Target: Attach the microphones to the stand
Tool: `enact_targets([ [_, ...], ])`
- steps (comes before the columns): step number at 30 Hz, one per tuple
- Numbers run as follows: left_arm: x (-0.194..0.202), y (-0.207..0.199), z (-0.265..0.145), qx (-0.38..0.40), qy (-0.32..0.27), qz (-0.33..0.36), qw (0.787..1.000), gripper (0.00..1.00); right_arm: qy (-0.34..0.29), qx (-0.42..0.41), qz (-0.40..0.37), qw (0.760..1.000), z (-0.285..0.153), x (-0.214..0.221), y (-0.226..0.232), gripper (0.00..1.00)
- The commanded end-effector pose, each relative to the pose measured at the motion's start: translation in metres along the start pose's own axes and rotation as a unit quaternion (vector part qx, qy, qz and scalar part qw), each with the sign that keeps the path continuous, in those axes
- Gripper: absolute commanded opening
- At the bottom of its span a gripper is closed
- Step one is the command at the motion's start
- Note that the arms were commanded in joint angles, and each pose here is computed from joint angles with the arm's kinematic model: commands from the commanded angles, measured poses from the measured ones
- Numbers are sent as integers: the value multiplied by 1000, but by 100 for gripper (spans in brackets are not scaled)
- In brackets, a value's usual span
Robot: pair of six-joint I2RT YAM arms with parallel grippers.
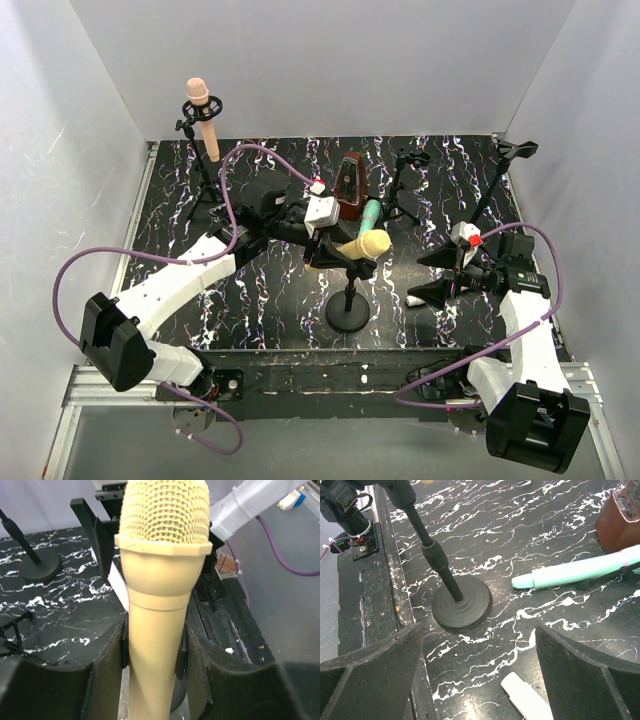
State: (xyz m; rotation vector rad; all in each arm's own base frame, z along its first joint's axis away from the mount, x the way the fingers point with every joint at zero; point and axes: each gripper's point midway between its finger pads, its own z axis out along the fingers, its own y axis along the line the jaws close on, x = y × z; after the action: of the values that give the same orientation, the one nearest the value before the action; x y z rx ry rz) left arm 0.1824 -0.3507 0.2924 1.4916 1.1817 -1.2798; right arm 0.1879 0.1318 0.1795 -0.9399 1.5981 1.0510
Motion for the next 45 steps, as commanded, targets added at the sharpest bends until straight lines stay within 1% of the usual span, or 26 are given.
enact_targets([
  [1,-8,-4,-1,8,-4,10,1000,23,-10,-5,-16,1000,0,-6,2,98],
  [3,-10,-3,-2,1,-2,10,1000,8,-10,-5,-15,1000,-1,-6,2,98],
  [4,-12,-3,-3,-6,-1,12,1000,4,-10,-5,-15,1000,-1,-5,2,98],
  [5,-12,0,-5,-17,2,14,1000,2,-10,-5,-14,1000,-1,-5,3,98],
  [8,-19,8,-15,-67,12,35,997,0,-11,-4,-16,1000,-1,-5,2,98],
  [11,-24,23,-35,-144,35,65,987,0,-11,-4,-18,1000,-1,-6,3,98],
  [16,-33,50,-89,-272,80,96,954,0,-12,-6,-18,1000,-1,-7,3,98],
  [20,-28,68,-130,-345,112,90,928,0,-13,-7,-19,1000,-1,-8,3,98],
  [22,-19,82,-157,-391,128,74,909,0,-12,-7,-18,1000,-1,-7,3,98],
  [25,-6,100,-201,-469,151,49,869,0,-12,-7,-20,1000,-1,-7,3,98],
  [27,-1,109,-228,-512,149,33,845,0,-12,-7,-21,1000,-1,-8,4,98],
  [29,-4,116,-251,-557,142,38,817,0,-12,-6,-21,1000,-1,-7,3,98],
  [32,-3,125,-285,-613,133,27,779,0,-12,-8,-20,1000,-1,-7,4,98],
  [36,-3,134,-326,-671,122,20,731,0,-12,-9,-24,1000,-1,-8,5,98],
  [39,-3,140,-344,-694,122,17,710,0,-11,-8,-26,1000,-2,-8,5,98],
  [45,4,148,-357,-710,109,6,696,0,-10,-9,-29,999,-2,-8,6,98],
])
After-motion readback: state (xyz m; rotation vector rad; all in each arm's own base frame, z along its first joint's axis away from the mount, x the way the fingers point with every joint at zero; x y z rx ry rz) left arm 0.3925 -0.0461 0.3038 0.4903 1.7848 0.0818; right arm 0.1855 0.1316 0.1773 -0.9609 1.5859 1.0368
